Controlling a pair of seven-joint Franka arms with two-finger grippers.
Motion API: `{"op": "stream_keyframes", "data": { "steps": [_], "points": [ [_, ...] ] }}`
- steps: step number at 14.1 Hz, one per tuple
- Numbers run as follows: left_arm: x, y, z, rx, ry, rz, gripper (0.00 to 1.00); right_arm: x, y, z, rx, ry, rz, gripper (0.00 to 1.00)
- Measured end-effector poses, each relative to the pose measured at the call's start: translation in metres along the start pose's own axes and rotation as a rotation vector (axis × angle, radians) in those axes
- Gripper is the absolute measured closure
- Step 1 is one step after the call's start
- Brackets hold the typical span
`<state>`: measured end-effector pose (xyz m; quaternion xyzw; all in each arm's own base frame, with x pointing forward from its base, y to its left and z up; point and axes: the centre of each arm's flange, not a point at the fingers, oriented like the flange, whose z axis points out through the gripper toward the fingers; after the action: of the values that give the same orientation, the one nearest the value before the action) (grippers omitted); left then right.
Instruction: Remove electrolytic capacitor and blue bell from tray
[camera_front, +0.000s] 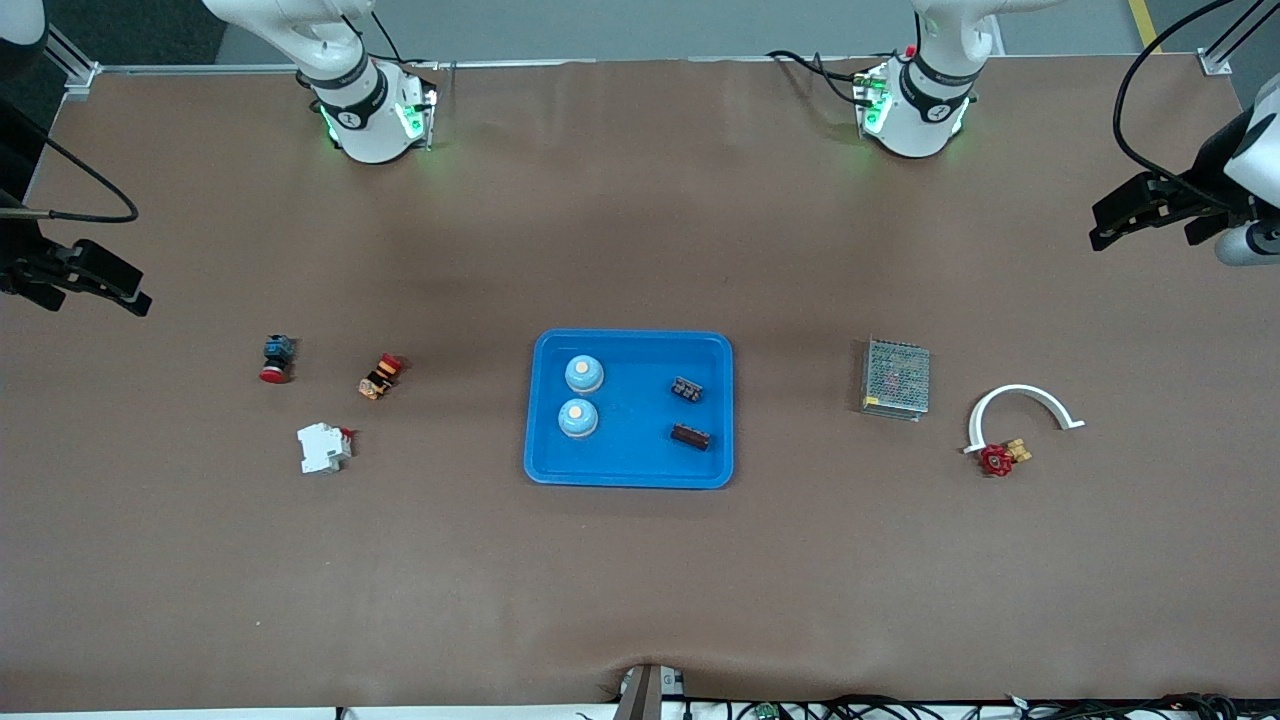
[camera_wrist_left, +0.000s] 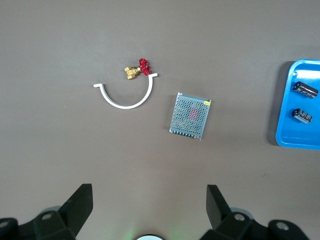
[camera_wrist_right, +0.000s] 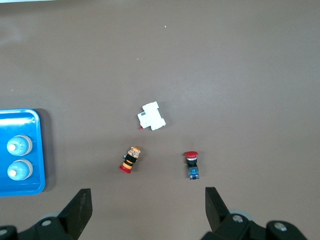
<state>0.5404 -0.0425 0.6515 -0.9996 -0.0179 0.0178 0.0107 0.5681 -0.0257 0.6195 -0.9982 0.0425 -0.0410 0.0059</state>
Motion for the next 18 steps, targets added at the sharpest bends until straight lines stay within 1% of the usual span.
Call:
{"op": "stream_keyframes", "data": {
  "steps": [6, 9, 10, 12, 14, 16, 18],
  "points": [
    [0.002, 0.008, 0.005, 0.000, -0.011, 0.017, 0.00, 0.000, 0.000, 0.000, 0.000, -0.001, -0.001, 0.00],
    [0.013, 0.030, 0.029, 0.000, -0.052, 0.058, 0.00, 0.000, 0.000, 0.000, 0.000, -0.003, -0.001, 0.00],
    [0.018, 0.043, 0.038, -0.001, -0.061, 0.080, 0.00, -0.001, -0.001, 0.001, 0.000, -0.011, 0.003, 0.00],
    [0.028, 0.071, 0.056, -0.004, -0.059, 0.106, 0.00, -0.005, -0.009, 0.004, 0.000, -0.045, 0.029, 0.00],
    [0.040, 0.101, 0.076, -0.012, -0.040, 0.053, 0.00, -0.011, -0.036, 0.006, -0.001, -0.073, 0.066, 0.00],
    [0.052, 0.140, 0.106, -0.022, -0.031, -0.027, 0.00, -0.020, -0.081, 0.008, -0.009, -0.102, 0.126, 0.00],
    [0.060, 0.186, 0.144, -0.032, -0.031, -0.115, 0.00, -0.034, -0.133, 0.009, -0.017, -0.113, 0.175, 0.00]
  ]
}}
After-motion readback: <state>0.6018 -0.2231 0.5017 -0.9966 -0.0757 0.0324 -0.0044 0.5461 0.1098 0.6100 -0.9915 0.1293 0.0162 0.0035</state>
